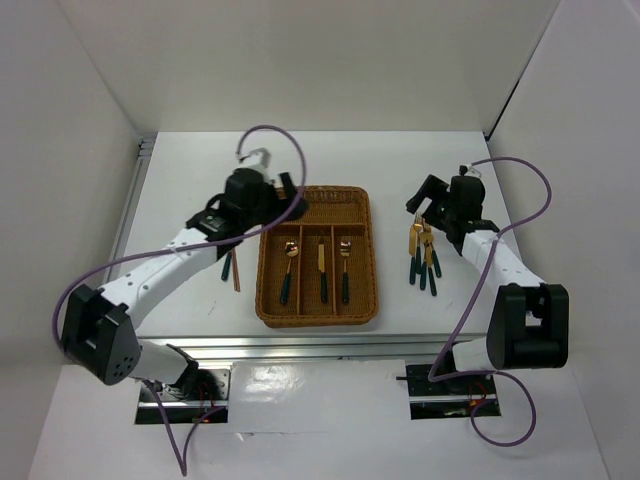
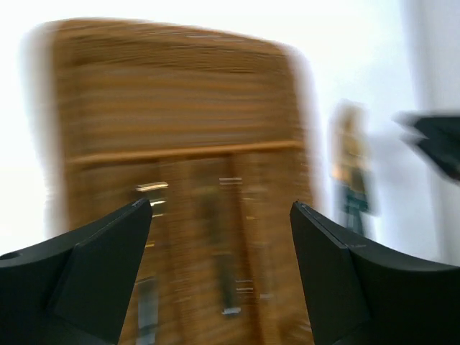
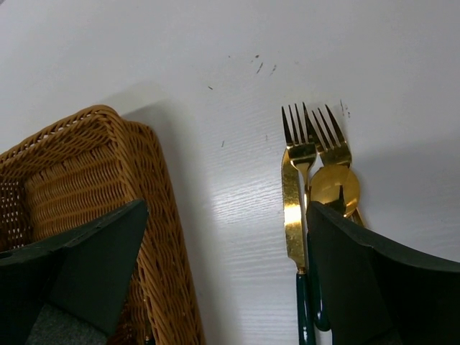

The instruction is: Sort the eating utensils into containers

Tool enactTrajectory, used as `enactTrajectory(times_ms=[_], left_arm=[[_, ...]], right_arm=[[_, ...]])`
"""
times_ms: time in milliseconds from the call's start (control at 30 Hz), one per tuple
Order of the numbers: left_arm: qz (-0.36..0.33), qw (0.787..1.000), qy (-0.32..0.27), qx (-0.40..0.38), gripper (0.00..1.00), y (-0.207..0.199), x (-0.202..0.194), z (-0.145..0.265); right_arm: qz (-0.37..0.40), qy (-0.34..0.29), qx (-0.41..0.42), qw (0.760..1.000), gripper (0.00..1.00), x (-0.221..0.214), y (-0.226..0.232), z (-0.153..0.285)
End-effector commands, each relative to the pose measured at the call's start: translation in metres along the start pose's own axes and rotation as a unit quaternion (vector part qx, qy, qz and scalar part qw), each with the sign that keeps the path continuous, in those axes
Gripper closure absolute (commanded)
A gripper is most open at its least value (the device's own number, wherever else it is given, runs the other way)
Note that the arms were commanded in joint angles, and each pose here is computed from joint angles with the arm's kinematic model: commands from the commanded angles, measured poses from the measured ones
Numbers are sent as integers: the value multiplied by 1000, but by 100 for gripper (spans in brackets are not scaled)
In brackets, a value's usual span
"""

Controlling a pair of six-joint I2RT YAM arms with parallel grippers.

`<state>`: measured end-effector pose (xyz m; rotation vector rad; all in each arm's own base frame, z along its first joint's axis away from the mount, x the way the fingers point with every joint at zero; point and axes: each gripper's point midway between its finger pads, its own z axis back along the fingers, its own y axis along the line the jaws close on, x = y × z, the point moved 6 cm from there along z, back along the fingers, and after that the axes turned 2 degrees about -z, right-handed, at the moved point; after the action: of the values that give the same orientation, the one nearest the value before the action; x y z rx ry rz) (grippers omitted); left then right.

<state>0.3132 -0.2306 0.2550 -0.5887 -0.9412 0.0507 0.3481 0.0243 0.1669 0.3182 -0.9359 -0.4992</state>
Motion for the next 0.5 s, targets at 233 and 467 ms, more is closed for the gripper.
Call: enactTrajectory(times_ms=[233,467], left_arm=[[4,981,5,193,0,136,-27,45],[44,966,23,253,5,189,-41,48]], right_arm=[[12,-20,46,999,0,14,16,-1],[12,-13,48,999,0,13,16,-5]])
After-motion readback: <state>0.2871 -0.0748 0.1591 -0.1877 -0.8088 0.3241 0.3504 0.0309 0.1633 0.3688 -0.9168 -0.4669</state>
